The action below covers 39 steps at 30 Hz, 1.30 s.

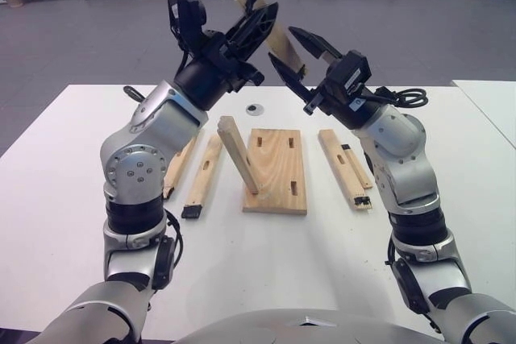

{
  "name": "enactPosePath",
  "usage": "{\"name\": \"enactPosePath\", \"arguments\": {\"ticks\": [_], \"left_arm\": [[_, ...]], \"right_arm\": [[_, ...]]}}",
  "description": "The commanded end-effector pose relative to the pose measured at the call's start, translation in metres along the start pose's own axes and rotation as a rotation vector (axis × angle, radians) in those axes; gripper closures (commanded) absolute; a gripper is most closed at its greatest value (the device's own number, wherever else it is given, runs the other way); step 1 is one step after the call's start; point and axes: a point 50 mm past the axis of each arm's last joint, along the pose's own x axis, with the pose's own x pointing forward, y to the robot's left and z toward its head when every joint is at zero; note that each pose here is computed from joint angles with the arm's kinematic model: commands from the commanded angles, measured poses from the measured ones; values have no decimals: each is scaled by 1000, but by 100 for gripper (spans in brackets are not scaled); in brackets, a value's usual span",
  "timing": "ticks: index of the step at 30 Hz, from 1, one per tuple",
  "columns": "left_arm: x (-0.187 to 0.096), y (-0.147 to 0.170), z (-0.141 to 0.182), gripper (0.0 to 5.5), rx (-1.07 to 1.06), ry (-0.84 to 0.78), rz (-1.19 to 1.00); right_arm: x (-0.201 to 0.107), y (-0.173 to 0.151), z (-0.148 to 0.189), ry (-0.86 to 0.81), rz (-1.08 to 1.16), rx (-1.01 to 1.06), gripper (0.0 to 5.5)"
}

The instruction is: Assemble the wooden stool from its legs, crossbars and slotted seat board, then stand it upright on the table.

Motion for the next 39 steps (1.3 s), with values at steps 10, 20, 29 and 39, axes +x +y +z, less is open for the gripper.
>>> {"name": "enactPosePath", "arguments": {"ticks": [10,20,29,39], "left_arm": [[-78,95,35,511,137,15,538],[-147,101,-78,511,-31,241,823],[-150,105,-100,511,-63,239,852],[-147,103,-109,511,-68,230,832]], "right_arm": [[-42,-9,-47,278,-182,92,319],[-110,-1,-101,520,-430,260,319],[-121,22,-116,566,-392,357,319],[-125,27,-122,593,-385,379,319]]}}
